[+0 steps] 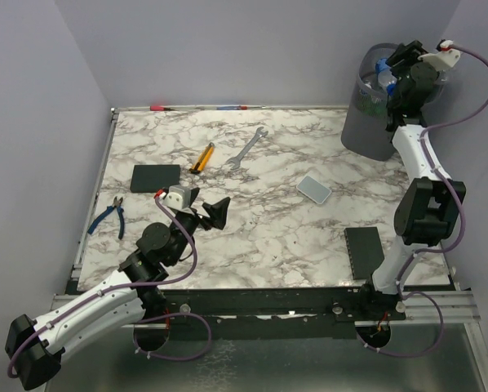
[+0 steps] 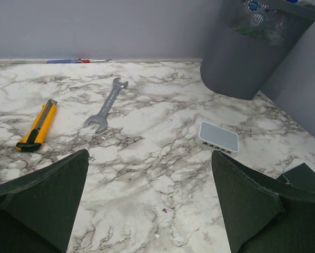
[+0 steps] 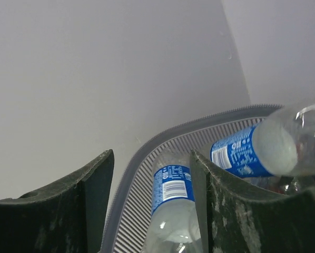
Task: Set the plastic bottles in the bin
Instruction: Place the plastic bottle in the trash bin, then reset both arms
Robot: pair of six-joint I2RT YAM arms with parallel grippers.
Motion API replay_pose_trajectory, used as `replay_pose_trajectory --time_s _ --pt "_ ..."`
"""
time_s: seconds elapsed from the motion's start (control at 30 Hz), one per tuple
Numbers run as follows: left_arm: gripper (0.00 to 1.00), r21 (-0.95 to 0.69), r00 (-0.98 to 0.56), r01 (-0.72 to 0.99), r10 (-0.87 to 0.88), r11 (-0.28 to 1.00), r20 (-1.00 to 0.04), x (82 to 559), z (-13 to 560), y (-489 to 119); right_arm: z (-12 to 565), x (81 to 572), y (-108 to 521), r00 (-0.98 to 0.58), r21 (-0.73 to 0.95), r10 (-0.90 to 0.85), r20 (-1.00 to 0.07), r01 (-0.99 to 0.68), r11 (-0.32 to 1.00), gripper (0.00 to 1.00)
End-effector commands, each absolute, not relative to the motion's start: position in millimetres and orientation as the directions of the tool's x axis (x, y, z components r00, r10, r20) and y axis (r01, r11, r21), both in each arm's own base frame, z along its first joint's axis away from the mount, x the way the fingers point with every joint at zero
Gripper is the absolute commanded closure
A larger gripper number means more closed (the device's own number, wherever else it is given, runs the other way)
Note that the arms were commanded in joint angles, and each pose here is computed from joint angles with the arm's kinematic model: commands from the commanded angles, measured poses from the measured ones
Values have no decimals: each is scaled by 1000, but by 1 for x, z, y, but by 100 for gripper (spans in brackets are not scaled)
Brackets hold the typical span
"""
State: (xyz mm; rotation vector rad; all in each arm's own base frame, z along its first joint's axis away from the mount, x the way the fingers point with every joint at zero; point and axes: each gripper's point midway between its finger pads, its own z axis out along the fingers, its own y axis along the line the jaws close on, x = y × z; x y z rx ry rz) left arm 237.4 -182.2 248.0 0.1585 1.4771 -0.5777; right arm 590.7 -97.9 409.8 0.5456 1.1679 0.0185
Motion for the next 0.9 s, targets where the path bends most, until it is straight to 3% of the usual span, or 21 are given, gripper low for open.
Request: replay_pose_trajectory --time_s 0.0,0.27,0.43,0.5,0.7,0.87 --pt "1 -263 -10 473 -293 841 -956 235 258 -183 456 561 -90 464 433 302 -833 206 878 36" --pt "1 -284 -2 480 -323 830 -946 231 265 -181 488 522 -92 488 440 291 -823 225 869 30" --pt "1 -291 -17 466 -321 835 -947 232 265 -180 533 483 -81 526 479 339 -780 155 864 27" --pt "1 -301 -23 446 -325 843 -945 234 264 -177 553 461 -68 529 490 376 -761 88 867 18" --pt "1 -329 -35 303 -334 895 -942 245 261 -156 580 388 18 365 436 479 -798 -198 878 13" --pt "1 -339 -52 165 -335 926 -941 255 252 -140 551 325 86 168 396 482 -860 -375 838 8"
